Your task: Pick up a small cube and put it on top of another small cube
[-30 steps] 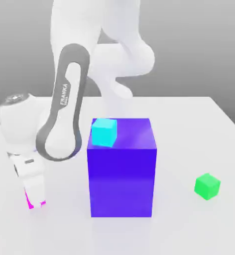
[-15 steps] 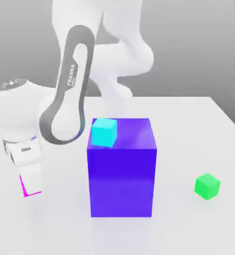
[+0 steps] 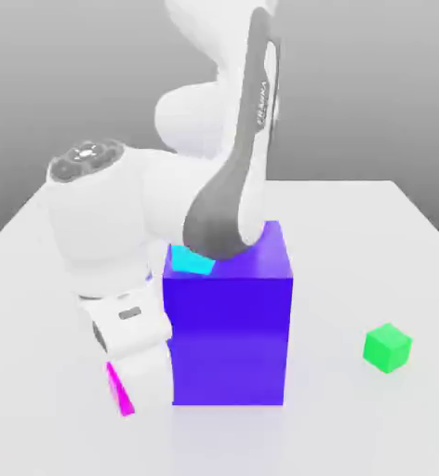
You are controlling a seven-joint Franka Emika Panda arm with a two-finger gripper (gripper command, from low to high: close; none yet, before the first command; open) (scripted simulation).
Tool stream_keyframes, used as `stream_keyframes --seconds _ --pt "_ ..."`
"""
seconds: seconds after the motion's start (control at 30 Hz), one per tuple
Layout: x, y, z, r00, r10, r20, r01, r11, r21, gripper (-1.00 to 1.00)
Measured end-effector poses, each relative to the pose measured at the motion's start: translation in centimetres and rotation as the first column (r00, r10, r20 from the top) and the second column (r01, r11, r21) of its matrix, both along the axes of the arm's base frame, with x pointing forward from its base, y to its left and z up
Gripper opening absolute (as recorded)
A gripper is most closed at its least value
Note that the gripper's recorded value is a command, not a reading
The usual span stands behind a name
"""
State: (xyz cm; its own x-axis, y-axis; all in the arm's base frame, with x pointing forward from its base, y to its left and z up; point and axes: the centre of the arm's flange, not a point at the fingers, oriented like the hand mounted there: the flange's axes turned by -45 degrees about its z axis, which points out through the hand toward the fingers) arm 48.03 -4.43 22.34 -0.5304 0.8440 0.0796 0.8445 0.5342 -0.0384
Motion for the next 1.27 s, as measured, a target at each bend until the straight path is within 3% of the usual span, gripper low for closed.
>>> stream_keyframes --seconds 0.27,0.43,0.57,0.7,1.0,1.27 --pt "-1.0 20.0 1.7 0.977 0.209 -0.053 -0.209 0.978 -0.005 -1.00" --pt "-8.7 27.7 1.9 0.875 0.484 -0.014 -0.484 0.875 0.000 -1.00" --pt "-16.3 31.9 2.1 0.705 0.708 0.036 -0.708 0.706 -0.019 -1.00" --pt "-19.8 31.8 1.5 0.604 0.794 0.069 -0.794 0.607 -0.030 -1.00" --pt "-20.5 32.2 -2.2 0.596 0.801 0.063 -0.803 0.596 0.013 -1.00" --pt "-20.0 31.6 -4.7 0.597 0.799 0.071 -0.799 0.601 -0.034 -1.00"
